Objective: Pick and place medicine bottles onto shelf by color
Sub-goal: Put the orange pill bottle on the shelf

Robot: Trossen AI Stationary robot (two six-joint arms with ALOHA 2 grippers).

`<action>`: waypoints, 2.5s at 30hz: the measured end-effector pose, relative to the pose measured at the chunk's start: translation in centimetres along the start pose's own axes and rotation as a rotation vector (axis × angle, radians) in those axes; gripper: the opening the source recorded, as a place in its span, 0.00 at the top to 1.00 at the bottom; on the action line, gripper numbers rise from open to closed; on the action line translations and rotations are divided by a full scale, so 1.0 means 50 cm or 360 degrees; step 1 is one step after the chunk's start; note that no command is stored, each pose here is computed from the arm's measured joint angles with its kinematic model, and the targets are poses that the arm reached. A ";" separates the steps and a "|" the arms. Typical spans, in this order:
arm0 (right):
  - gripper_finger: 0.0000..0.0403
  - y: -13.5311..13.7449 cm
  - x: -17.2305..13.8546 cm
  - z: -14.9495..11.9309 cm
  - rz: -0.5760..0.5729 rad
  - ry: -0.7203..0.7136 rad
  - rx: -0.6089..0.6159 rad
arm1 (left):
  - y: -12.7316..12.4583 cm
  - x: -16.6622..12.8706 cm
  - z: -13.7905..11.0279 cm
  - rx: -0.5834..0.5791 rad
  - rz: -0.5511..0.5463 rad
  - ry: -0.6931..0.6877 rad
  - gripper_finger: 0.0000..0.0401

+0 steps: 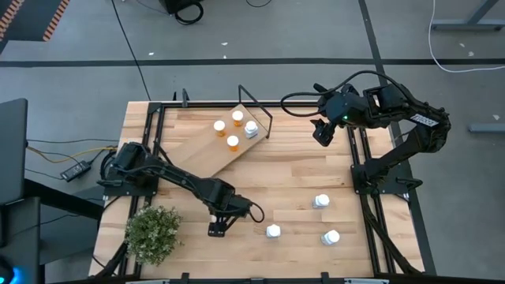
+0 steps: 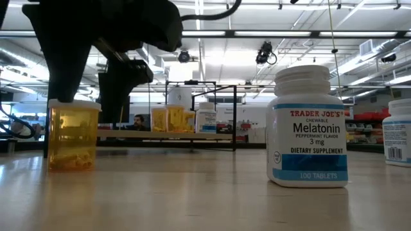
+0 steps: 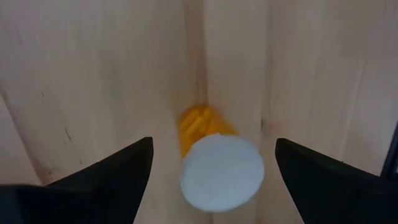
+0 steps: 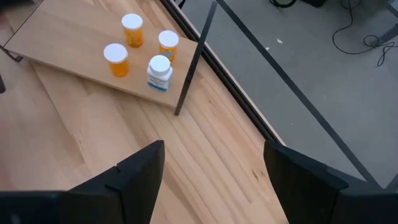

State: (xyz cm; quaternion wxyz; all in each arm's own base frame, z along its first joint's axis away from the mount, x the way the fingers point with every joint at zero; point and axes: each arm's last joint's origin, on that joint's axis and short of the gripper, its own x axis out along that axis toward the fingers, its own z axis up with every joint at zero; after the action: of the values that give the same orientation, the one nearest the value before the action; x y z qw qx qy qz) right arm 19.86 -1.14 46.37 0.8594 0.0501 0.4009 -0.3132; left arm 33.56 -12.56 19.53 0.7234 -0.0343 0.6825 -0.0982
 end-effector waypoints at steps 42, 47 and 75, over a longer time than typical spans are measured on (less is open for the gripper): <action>0.30 0.000 0.000 -0.001 -0.0002 0.0005 0.0026 | -0.001 0.019 -0.002 -0.0029 -0.0016 0.0082 0.30; 0.30 0.000 0.000 -0.001 -0.0002 0.0005 0.0026 | -0.001 0.019 -0.002 -0.0027 -0.0016 0.0083 0.33; 0.30 0.000 0.000 -0.001 -0.0002 0.0006 0.0025 | 0.125 -0.109 0.054 -0.0220 0.0004 -0.0013 0.44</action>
State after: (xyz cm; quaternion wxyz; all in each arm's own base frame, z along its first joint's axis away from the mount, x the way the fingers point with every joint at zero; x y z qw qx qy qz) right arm 19.84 -1.13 46.33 0.8580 0.0574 0.4002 -0.3168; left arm 36.55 -5.63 23.93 0.7223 -0.0836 0.6846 -0.0498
